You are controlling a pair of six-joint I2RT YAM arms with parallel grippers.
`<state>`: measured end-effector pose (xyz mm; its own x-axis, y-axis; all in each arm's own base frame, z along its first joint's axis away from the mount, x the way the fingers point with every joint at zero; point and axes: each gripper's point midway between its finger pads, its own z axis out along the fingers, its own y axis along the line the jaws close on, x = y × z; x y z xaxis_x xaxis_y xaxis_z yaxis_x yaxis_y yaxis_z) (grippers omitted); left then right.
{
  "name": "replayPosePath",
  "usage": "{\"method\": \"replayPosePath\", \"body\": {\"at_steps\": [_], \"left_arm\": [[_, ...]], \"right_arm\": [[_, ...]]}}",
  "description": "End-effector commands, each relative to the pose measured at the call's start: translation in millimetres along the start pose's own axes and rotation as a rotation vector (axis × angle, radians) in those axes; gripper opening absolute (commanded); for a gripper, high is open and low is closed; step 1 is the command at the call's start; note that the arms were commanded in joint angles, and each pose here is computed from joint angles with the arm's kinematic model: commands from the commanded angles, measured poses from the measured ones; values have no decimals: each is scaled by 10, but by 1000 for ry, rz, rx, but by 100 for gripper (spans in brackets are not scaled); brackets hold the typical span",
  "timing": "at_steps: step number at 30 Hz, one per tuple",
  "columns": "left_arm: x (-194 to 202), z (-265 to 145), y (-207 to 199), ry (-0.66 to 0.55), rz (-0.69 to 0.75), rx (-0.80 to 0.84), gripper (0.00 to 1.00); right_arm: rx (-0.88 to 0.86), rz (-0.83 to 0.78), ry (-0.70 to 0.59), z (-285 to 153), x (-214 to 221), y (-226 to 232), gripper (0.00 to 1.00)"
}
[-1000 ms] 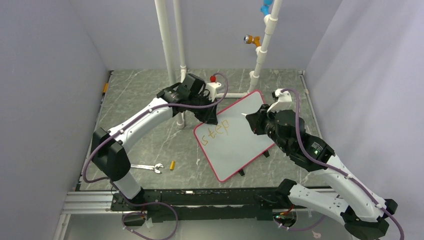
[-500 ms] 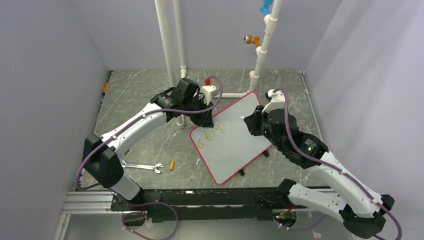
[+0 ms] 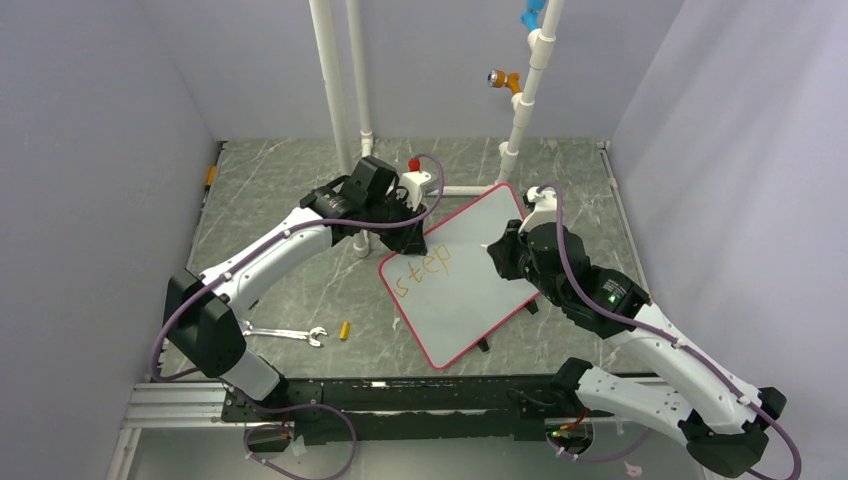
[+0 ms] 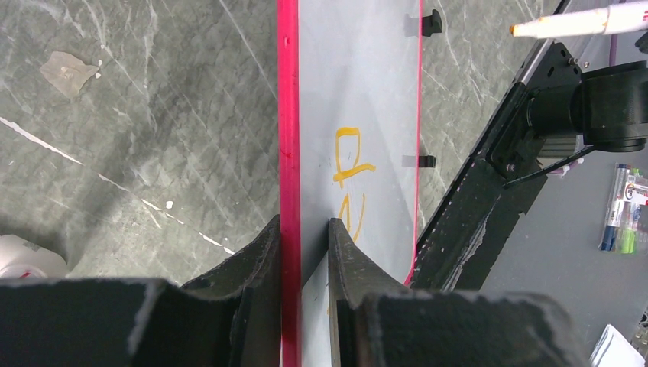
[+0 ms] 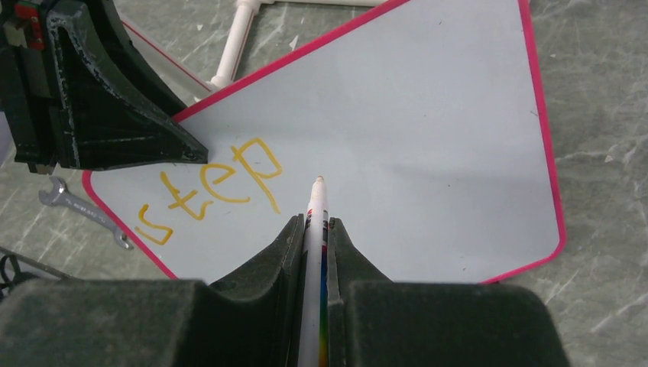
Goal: Write a sentence on the whiteboard
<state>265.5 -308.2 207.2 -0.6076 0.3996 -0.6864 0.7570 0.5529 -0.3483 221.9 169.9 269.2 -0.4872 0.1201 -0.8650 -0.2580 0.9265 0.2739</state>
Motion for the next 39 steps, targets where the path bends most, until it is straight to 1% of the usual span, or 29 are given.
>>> {"method": "replayPosePath", "body": {"at_steps": [1,15,21,27,39], "left_arm": [[-132,-79,164,-58,94,-96,0],[-138,-117,223,-69,96,-136,0],[-152,-128,211,-73,97,-132,0],[-153,-132,203,-74,97,-130,0],[-168,-143,160,-82,103,-110,0]], "right_arm": [[-25,3,-2,-53,5,13,0],[-66,23,55,-32,148,92,0],[-44,24,30,9,115,61,0],[-13,-3,0,122,-10,77,0],[-68,-16,-48,378,-175,269,0]]}}
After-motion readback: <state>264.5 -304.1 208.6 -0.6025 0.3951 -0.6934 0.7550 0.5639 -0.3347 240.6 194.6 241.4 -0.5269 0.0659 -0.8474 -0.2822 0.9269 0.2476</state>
